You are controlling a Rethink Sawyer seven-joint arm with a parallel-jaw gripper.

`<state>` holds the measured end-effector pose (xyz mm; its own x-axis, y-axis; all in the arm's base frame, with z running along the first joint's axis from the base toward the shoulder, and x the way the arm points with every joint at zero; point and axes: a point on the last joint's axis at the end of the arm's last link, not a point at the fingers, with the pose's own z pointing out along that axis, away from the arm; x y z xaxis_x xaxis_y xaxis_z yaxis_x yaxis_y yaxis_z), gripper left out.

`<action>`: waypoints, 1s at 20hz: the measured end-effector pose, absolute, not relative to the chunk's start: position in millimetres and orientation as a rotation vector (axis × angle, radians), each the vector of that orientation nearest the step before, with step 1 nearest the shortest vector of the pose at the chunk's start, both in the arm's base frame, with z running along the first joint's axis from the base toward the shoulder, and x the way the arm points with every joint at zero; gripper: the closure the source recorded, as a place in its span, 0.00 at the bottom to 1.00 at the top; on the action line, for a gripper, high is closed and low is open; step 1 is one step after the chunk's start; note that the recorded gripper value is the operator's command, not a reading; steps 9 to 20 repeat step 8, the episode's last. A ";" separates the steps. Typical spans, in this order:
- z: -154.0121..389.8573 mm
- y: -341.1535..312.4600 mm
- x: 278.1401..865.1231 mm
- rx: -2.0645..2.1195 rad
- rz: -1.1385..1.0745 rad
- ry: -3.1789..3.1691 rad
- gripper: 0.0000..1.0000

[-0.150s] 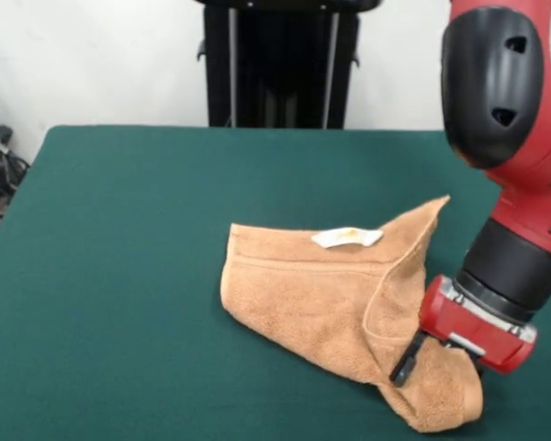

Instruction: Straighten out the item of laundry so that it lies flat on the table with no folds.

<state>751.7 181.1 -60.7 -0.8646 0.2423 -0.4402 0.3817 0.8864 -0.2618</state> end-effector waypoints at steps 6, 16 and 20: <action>-59.2 182.0 752.4 0.472 -0.446 2.678 0.00; -57.9 183.6 752.0 0.471 -0.443 2.687 0.00; -57.9 183.6 752.0 0.471 -0.443 2.687 0.00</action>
